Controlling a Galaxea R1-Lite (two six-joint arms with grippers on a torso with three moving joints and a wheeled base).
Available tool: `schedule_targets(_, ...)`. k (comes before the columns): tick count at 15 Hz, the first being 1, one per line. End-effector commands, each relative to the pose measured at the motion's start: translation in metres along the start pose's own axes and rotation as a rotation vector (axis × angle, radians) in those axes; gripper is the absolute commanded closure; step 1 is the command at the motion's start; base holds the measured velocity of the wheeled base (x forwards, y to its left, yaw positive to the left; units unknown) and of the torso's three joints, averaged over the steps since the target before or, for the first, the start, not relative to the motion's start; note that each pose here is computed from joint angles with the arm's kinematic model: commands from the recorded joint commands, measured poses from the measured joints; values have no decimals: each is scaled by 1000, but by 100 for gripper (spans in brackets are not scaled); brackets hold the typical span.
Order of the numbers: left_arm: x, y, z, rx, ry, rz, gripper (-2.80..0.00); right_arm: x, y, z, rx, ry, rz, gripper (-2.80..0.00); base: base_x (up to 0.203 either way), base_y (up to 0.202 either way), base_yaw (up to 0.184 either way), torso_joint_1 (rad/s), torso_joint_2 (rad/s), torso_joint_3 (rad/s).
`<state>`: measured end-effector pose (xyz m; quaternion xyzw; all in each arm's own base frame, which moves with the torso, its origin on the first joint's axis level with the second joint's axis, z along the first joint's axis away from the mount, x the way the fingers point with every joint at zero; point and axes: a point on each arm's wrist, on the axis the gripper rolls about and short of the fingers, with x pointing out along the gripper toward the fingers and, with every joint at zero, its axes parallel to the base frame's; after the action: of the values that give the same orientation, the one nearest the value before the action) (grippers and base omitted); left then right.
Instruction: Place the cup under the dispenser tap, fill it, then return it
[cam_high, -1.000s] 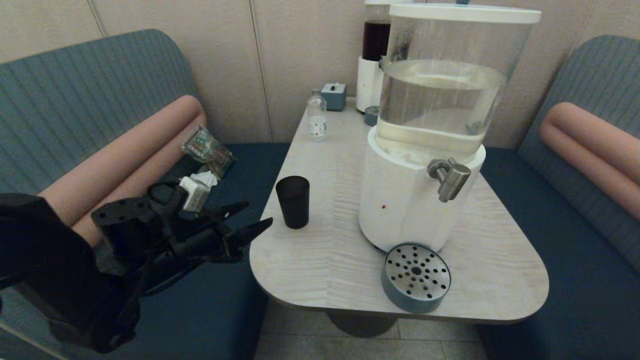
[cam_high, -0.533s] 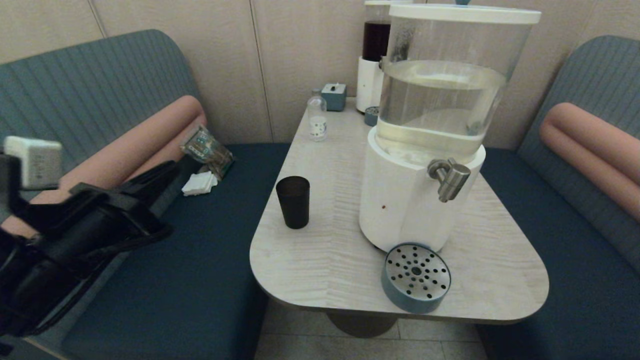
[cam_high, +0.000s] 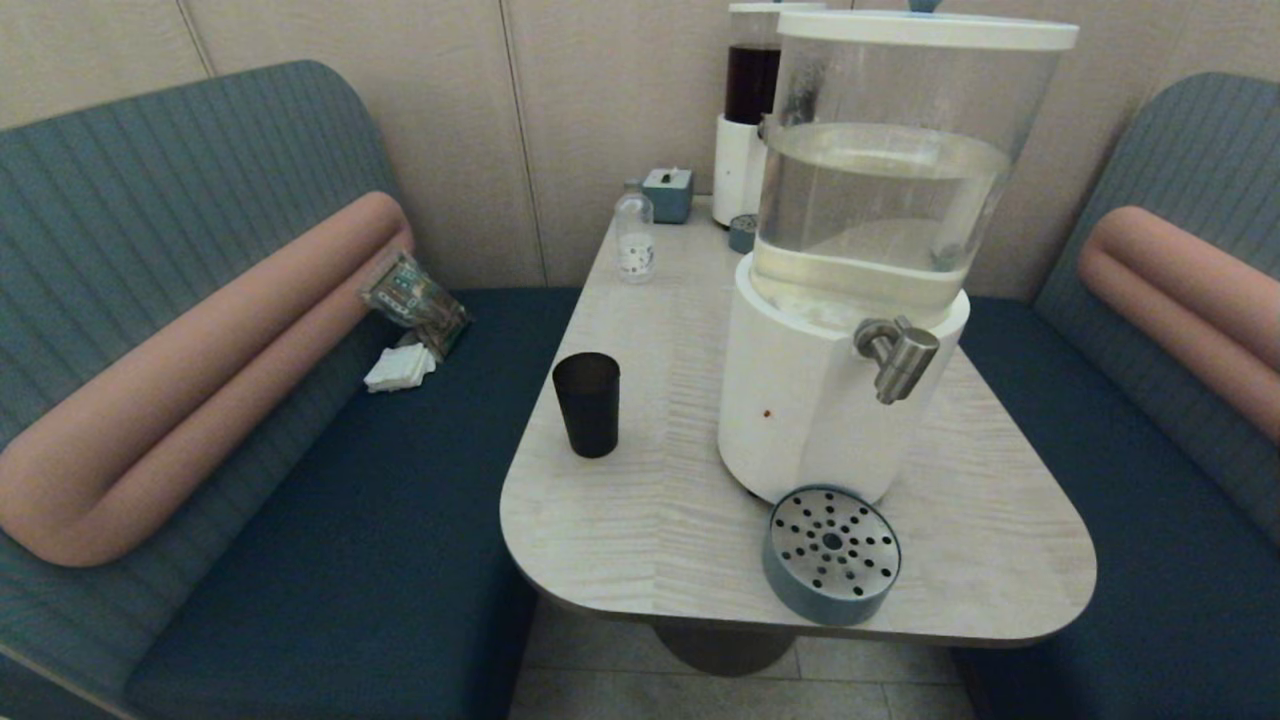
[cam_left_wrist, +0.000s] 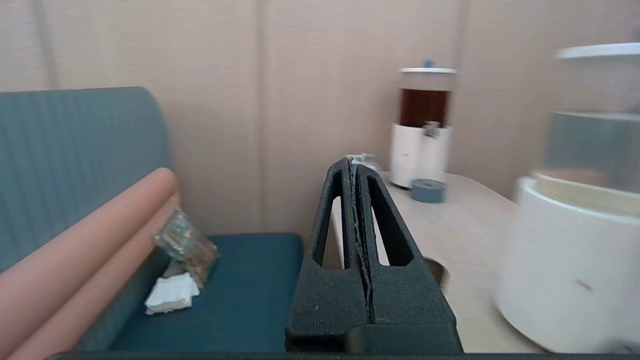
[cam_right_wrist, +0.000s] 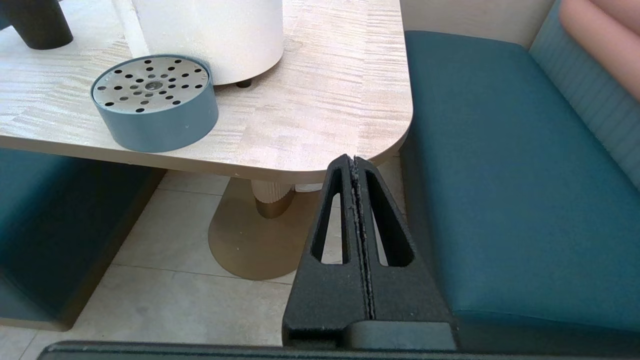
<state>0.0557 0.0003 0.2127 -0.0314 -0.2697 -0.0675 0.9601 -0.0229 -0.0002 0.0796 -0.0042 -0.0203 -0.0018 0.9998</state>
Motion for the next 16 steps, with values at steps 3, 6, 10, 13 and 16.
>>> schedule_targets(3, -66, -16, 14, -52, 43, -71, 0, 1, 0, -4, -1, 14, 0, 0, 0, 0, 0, 0, 0, 0)
schedule_targets(6, -76, -18, 13, -212, 45, -96, 0, 1, 0, -4, -1, 13, 0, 0, 0, 0, 0, 0, 0, 0)
schedule_targets(10, -103, -20, 8, -314, 44, -147, 0, 1, 0, -4, -1, 14, 0, 0, 0, 0, 0, 0, 0, 0)
schedule_targets(13, -121, -20, -5, -127, 66, -112, 0, 1, 0, -4, -1, 15, 0, 0, 0, 0, 0, 0, 0, 0)
schedule_targets(16, -123, -15, -37, 180, 212, -9, 0, 1, 0, -4, -1, 14, 0, 0, 0, 0, 0, 0, 0, 0)
